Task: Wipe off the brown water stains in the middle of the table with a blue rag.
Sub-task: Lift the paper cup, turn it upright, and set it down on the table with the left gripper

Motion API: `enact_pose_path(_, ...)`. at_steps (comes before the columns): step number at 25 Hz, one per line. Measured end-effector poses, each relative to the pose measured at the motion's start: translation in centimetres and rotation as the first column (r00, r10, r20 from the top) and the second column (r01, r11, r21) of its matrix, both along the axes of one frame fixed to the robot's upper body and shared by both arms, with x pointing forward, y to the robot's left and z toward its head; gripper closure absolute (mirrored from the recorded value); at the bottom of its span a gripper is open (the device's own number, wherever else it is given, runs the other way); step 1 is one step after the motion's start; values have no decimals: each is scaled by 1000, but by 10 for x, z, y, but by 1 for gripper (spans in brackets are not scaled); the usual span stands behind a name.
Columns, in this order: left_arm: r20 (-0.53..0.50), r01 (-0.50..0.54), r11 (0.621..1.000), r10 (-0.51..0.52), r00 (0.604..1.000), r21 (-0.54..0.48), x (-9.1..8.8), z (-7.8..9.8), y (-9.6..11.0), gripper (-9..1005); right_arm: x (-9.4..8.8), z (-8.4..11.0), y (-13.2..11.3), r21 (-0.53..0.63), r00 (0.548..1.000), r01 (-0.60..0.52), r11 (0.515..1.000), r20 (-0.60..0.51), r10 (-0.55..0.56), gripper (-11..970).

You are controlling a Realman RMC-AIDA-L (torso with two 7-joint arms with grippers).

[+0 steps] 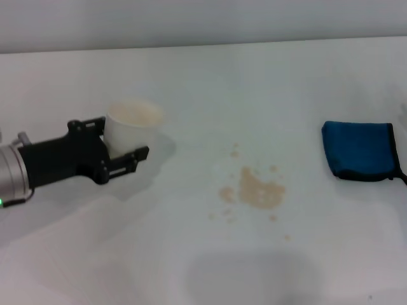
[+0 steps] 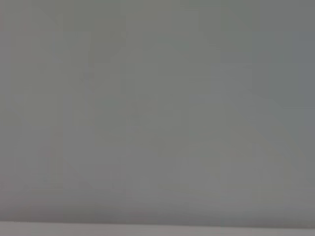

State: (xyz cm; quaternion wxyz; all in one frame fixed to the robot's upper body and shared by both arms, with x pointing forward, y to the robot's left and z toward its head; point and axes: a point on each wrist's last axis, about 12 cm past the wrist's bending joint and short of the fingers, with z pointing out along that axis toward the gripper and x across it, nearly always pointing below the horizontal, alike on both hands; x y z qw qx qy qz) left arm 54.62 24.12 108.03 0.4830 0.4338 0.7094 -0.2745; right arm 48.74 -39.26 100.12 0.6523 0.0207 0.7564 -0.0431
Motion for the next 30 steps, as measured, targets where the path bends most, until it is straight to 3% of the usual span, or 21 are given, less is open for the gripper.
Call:
enact_pose_path(8,-41,-29,999,27,999,-43,-16,-29,4,372,-1,7,-1,-21,998,-25,999,52,26,88)
enact_pose_path(18,34,-110,994,109,993,19,-32,-59,18,374,-1,8,1,-30,997,-47,998,57,48,88)
enact_pose_path(30,76,-175,984,172,982,36,-42,-78,24,374,-8,8,1,-26,995,-53,998,81,55,89)
